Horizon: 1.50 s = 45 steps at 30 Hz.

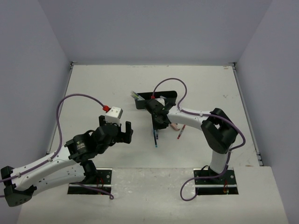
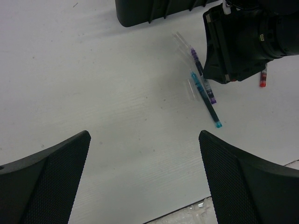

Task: Sort the stationery into containers
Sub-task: Pick up the pen from the center of the board.

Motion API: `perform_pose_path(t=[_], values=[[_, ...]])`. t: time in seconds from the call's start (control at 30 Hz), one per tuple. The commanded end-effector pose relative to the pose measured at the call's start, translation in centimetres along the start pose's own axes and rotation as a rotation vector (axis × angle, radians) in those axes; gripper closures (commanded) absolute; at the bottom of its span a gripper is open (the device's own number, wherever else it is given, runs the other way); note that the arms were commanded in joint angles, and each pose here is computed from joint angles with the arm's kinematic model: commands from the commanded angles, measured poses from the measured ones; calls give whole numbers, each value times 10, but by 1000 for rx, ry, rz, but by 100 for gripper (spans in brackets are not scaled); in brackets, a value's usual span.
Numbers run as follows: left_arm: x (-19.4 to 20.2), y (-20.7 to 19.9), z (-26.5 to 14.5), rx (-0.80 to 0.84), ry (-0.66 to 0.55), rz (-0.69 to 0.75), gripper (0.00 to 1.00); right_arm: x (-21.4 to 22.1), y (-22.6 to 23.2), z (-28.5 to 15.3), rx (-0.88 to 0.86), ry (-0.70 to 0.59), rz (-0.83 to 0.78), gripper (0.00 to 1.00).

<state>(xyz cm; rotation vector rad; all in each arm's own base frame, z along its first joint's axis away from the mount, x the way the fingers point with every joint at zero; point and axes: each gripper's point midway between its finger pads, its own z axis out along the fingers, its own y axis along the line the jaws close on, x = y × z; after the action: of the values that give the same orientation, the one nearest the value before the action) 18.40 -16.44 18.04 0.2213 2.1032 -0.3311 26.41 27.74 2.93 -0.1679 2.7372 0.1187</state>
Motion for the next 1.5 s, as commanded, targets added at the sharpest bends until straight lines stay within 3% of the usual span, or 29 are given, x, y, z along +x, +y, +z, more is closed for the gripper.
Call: perform_pose_path(t=[0.0,0.23,0.33,0.6,0.7,0.8,1.03,1.2,1.27,1.33,1.47], values=[[-6,-4,0,23,-28,-7,0,-10,7,6,-25,-10,16,76],[-8,-4,0,20,-35,-12,0,-4,-12,15,16,7,40,83],[-8,-2,1,-7,-41,-83,0,2,-20,20,29,19,45,88],[1,-4,10,-37,-22,-181,0,21,-32,30,39,64,40,87],[-1,-11,16,-38,-23,-214,0,23,-40,26,68,69,28,99],[-1,-21,24,-17,-21,-242,0,19,-42,14,57,40,31,100],[20,-49,61,7,51,-216,1,-6,-49,-65,-51,-153,80,100],[24,-65,90,-46,103,-178,15,0,-67,-98,-72,-229,109,100],[36,-68,105,-85,145,-142,34,4,-73,-106,-89,-256,122,100],[38,-71,115,-104,156,-127,46,10,-76,-108,-100,-263,127,100],[41,-79,134,-115,185,-119,50,15,-77,-110,-131,-273,124,100]])
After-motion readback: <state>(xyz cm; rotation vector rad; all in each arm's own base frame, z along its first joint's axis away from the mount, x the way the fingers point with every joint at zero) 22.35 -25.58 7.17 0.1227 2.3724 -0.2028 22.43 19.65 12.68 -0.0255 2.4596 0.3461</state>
